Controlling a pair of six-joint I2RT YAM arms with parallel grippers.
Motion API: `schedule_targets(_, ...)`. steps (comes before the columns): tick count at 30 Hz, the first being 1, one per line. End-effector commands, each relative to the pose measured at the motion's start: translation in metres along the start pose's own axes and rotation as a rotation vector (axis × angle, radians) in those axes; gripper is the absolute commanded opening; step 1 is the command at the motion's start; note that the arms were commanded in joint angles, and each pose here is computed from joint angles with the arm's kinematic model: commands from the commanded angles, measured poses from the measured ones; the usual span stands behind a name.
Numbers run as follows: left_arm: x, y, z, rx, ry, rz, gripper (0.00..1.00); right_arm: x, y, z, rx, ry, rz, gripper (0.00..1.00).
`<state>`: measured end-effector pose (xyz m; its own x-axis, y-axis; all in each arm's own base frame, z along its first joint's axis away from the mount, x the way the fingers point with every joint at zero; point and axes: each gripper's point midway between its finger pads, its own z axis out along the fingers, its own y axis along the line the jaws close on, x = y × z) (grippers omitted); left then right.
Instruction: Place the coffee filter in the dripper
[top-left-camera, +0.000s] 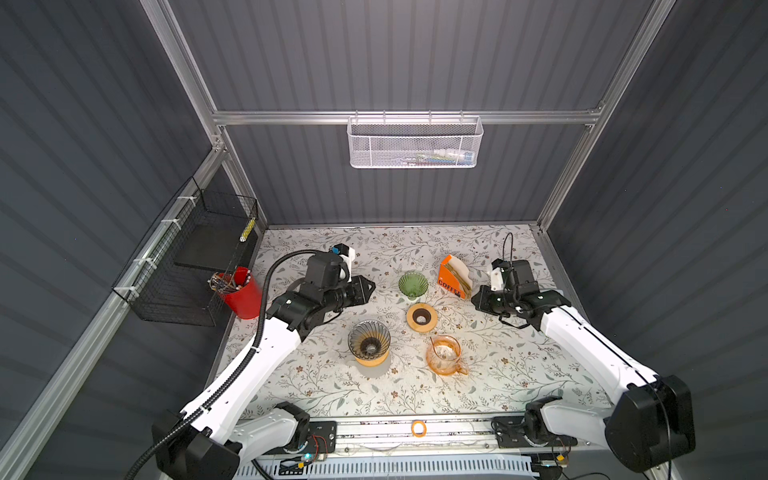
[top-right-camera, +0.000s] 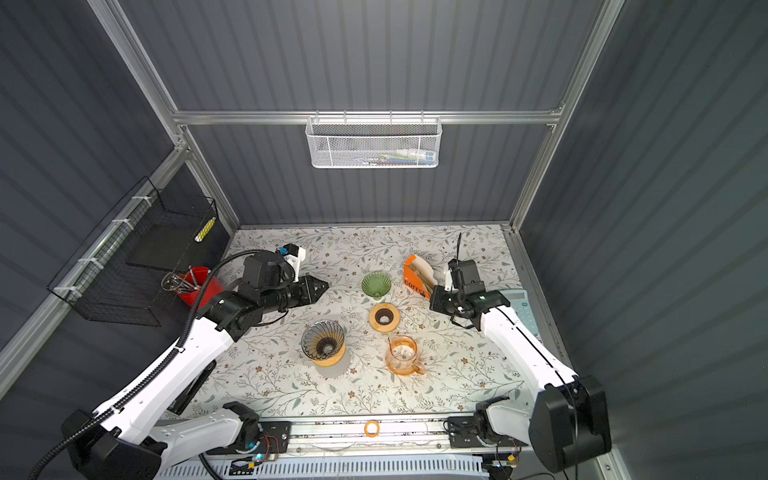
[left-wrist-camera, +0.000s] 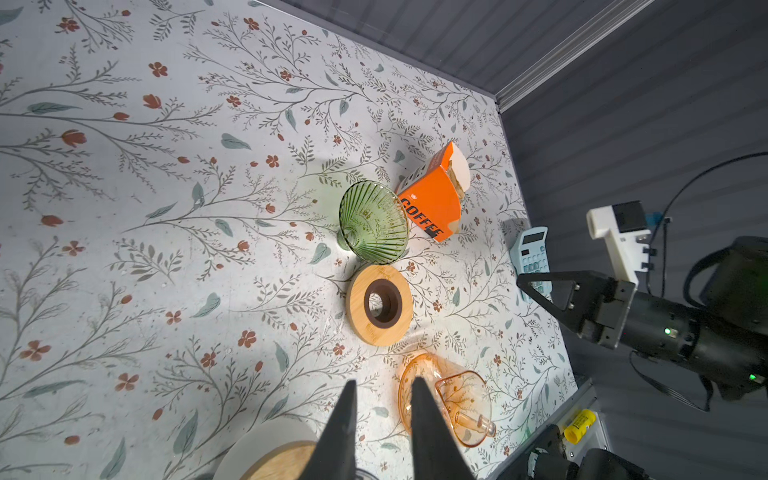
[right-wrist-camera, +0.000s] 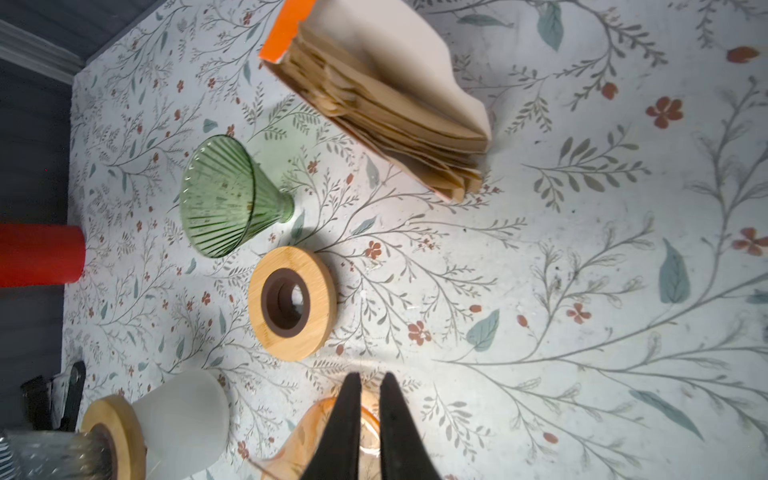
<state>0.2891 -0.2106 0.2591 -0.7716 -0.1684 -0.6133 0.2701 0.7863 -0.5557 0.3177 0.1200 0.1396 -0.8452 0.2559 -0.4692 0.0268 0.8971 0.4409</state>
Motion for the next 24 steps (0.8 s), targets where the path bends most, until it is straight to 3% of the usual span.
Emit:
schedule_targets(1, -0.004, -0.009, 0.001, 0.044, -0.026, 0.042, 0.24, -0.016, -0.002, 0.012, -0.028, -0.047, -0.009, 0.13)
schedule_targets(24, 0.002, 0.005, 0.021, 0.018, 0.002, 0.038, 0.24, -0.048, -0.046, 0.084, 0.069, -0.012, 0.048, 0.15)
